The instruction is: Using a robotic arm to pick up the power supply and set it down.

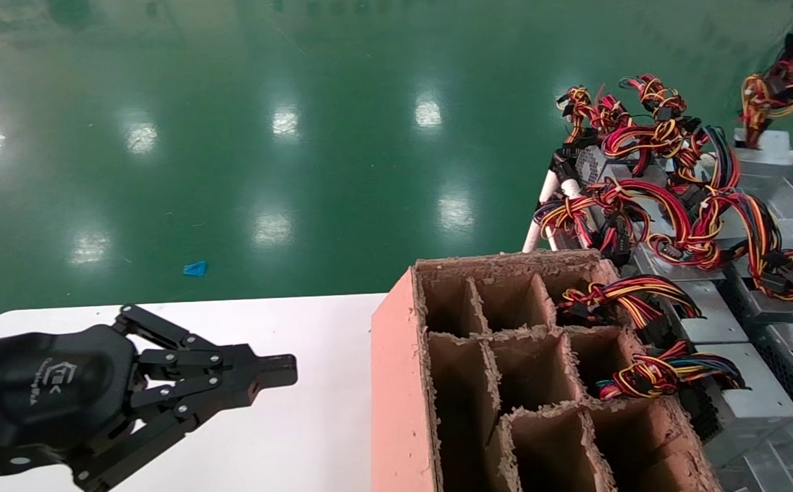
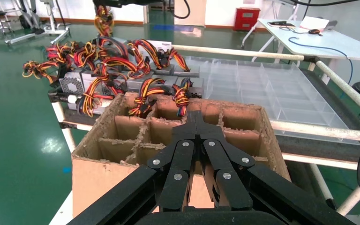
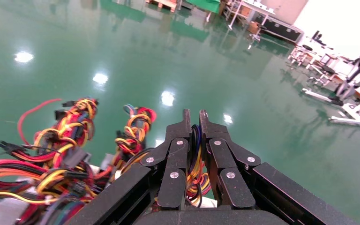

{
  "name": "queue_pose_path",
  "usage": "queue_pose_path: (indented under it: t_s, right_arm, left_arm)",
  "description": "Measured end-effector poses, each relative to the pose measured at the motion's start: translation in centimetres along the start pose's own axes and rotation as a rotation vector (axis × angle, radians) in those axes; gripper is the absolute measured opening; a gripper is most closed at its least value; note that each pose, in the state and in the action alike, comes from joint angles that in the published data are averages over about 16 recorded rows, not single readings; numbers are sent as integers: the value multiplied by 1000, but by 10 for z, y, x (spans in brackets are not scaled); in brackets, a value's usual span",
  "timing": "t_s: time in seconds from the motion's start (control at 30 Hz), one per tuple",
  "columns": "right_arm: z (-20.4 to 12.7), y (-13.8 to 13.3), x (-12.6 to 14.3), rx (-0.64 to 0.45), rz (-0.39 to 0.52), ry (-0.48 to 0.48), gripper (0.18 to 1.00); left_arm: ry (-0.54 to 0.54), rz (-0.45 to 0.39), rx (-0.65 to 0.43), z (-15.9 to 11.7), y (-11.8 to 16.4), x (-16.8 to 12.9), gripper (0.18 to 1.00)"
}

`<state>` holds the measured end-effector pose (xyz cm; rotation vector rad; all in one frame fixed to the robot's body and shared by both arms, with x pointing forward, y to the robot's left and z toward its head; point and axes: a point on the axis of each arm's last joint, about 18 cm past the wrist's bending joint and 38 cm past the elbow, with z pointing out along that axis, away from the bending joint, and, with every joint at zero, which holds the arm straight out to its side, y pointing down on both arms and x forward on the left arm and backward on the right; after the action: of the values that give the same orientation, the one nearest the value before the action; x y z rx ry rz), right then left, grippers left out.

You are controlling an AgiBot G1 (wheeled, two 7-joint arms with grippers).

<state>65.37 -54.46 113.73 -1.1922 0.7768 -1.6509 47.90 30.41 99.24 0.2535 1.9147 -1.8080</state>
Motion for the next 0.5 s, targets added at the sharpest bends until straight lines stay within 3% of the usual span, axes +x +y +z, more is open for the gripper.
queue_pose_path:
  t_s: [0.5]
  right_arm:
    - [15,-3,-35,46,59,-71,208]
  left_arm:
    - [0,0,0,0,0,0,191]
